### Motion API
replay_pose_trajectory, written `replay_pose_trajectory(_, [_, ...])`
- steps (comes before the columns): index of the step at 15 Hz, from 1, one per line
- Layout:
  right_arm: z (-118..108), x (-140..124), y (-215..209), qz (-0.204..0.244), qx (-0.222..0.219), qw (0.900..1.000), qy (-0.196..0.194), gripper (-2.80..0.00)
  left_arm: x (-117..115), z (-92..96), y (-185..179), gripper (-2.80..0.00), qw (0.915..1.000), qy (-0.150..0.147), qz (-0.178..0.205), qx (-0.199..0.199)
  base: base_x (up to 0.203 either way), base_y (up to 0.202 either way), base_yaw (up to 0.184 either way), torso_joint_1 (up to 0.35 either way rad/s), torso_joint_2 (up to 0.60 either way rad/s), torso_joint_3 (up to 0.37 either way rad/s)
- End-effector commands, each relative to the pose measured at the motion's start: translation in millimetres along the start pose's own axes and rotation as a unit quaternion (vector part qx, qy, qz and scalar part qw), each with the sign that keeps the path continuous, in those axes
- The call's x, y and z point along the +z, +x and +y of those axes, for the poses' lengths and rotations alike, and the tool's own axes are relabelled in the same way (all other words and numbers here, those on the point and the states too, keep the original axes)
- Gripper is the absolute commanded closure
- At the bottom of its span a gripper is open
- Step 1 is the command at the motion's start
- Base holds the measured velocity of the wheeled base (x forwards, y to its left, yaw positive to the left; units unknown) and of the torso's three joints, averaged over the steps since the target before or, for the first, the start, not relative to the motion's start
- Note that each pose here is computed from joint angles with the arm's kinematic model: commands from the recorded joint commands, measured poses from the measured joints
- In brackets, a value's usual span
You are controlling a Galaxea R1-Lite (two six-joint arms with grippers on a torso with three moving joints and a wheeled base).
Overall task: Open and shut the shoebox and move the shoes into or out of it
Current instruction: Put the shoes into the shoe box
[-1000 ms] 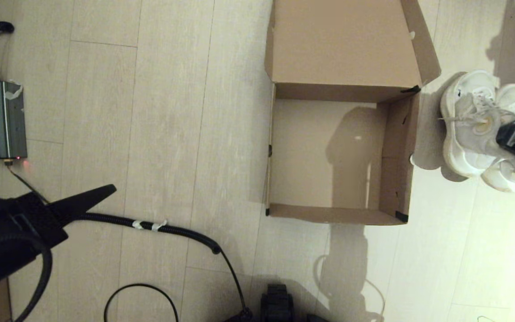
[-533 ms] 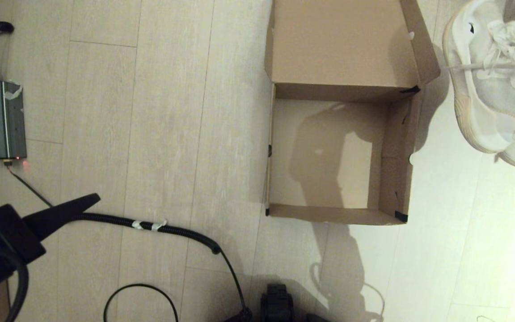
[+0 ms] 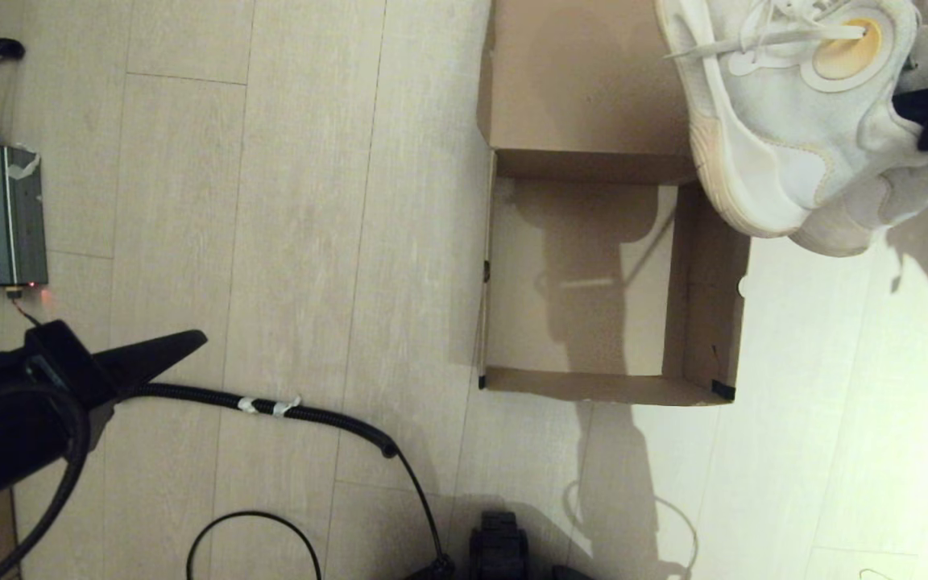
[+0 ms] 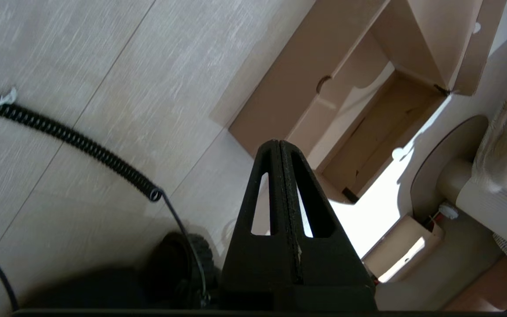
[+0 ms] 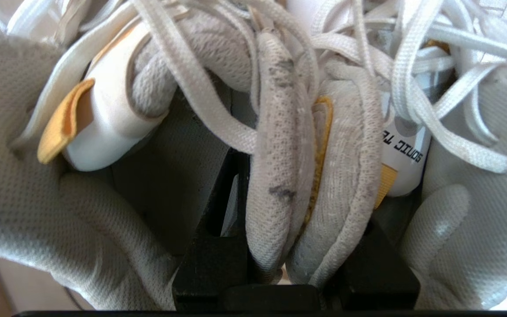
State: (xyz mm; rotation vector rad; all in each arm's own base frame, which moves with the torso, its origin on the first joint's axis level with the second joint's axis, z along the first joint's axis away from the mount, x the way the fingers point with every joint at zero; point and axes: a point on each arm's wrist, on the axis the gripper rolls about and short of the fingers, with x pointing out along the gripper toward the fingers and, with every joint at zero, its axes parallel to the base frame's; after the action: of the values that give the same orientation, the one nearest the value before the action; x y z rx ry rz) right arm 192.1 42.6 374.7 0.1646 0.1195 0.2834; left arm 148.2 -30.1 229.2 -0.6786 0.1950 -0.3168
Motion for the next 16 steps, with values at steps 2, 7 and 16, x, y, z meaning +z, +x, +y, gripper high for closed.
replay_pose_trajectory(2, [19,-11,-2,0.018,0.015,0.999,-0.026,0.0,9,-3.0,17,0.0,1.0,-0.002,0.002,0.0,0.0,0.0,0.0,0.0,0.0,0.0])
replay_pose_trajectory(7, [18,-50,-7,0.085,-0.004,0.995,-0.053,0.0,17,-8.7,65,0.0,0.9996,0.006,0.028,-0.003,0.0,0.0,0.0,0.0,0.0,0.0])
replay_pose_trajectory(16, [31,-145,21,0.141,0.064,0.978,-0.136,0.0,5,-15.5,109,0.0,0.9974,0.045,0.035,-0.043,0.0,0.0,0.0,0.0,0.0,0.0])
